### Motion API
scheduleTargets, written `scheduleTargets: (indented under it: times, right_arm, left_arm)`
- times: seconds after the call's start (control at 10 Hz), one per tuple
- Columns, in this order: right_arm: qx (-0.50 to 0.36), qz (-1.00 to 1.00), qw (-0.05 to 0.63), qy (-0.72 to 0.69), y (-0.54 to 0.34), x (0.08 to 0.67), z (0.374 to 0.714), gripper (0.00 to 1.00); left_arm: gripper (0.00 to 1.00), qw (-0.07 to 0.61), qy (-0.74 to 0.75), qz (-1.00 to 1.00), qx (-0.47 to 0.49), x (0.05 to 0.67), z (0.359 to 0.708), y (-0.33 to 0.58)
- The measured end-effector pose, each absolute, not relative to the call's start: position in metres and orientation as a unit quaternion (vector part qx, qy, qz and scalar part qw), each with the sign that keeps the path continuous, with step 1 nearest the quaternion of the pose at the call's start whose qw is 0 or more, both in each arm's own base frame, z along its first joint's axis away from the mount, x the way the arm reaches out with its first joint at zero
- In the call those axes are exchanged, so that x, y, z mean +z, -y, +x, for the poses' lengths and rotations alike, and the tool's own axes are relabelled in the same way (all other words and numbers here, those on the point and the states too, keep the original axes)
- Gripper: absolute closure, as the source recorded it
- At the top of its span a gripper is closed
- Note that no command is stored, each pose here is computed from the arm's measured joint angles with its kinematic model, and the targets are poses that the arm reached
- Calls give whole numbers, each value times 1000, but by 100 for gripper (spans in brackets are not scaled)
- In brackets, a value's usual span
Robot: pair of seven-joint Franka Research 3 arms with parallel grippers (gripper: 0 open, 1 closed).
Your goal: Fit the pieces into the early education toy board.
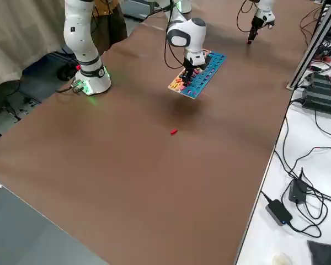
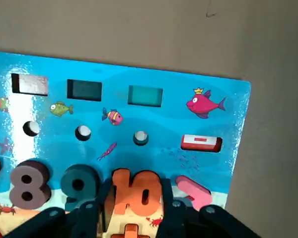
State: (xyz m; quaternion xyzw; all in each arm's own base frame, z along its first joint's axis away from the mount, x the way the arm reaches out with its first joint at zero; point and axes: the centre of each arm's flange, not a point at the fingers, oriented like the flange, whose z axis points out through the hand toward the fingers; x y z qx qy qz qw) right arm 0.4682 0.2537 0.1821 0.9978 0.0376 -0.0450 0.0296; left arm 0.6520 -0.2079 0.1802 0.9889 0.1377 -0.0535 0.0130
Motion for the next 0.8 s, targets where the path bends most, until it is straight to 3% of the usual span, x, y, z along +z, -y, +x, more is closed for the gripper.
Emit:
scheduleTargets:
  times: [0.5,0.6,0.8]
  right_arm:
    - [-45,998,30,-37,-253,182,468,55]
    - [-45,998,30,-37,-253,181,469,53]
    - [-45,998,30,-36,-252,181,469,47]
  left_arm:
    - [59,13,-138,989,-52,182,653,208]
    - [70,13,-138,989,-52,182,653,208]
    - [74,15,-137,989,-49,186,654,208]
